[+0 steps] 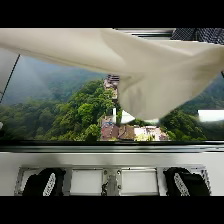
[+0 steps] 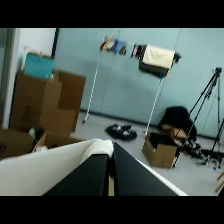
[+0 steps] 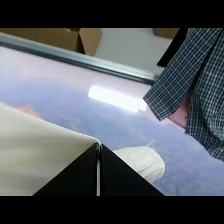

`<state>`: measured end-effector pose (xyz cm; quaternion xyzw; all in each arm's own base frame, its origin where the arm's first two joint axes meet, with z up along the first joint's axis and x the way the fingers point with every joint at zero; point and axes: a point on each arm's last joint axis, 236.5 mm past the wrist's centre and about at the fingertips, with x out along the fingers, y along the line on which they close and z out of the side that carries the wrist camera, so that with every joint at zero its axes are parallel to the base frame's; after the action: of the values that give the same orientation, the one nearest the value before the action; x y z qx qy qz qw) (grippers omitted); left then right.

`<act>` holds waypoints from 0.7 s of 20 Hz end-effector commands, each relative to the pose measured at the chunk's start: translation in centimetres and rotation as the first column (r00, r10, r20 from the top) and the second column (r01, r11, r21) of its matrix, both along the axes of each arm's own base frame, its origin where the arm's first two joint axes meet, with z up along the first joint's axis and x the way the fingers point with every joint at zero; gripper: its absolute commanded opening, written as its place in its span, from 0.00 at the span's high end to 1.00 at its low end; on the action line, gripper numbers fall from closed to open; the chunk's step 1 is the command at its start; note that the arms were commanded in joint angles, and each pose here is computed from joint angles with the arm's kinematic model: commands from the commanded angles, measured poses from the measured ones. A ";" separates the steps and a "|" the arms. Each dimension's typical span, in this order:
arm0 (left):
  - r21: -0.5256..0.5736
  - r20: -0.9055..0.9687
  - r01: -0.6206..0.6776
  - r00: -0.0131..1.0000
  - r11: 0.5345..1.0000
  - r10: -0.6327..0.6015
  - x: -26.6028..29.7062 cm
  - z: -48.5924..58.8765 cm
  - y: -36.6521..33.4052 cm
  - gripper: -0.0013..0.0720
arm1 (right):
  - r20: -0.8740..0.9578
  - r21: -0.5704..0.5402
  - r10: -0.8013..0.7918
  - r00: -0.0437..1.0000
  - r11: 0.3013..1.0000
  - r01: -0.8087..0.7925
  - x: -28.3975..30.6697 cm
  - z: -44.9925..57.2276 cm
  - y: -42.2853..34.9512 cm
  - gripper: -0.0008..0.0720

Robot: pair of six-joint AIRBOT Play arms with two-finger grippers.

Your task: Fold the clothes and pants, and hang the long-sleeved shirts on hangers.

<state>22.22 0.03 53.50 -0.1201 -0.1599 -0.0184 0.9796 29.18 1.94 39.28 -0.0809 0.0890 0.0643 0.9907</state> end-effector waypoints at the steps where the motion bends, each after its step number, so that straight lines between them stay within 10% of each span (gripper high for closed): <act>1: 0.010 0.167 0.058 0.984 0.998 -0.058 -4.0 5.2 -1.4 0.97 | 0.122 0.056 0.021 0.992 0.998 -0.028 -4.4 3.4 1.3 0.95; 7: 0.029 0.125 0.137 0.982 0.990 -0.139 0.3 7.2 -3.2 0.97 | -0.101 0.127 0.083 0.991 0.989 -0.070 -2.9 -1.7 2.7 0.95; 14: -0.014 -0.298 0.263 0.920 0.965 -0.255 21.4 -6.8 -9.3 0.97 | -0.461 0.040 -0.164 0.872 0.978 0.205 6.8 -13.2 -4.7 0.95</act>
<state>35.84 -6.19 53.09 -0.1290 -0.0757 -0.1157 0.9820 32.74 1.00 30.88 -0.0118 0.2505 0.0572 0.9664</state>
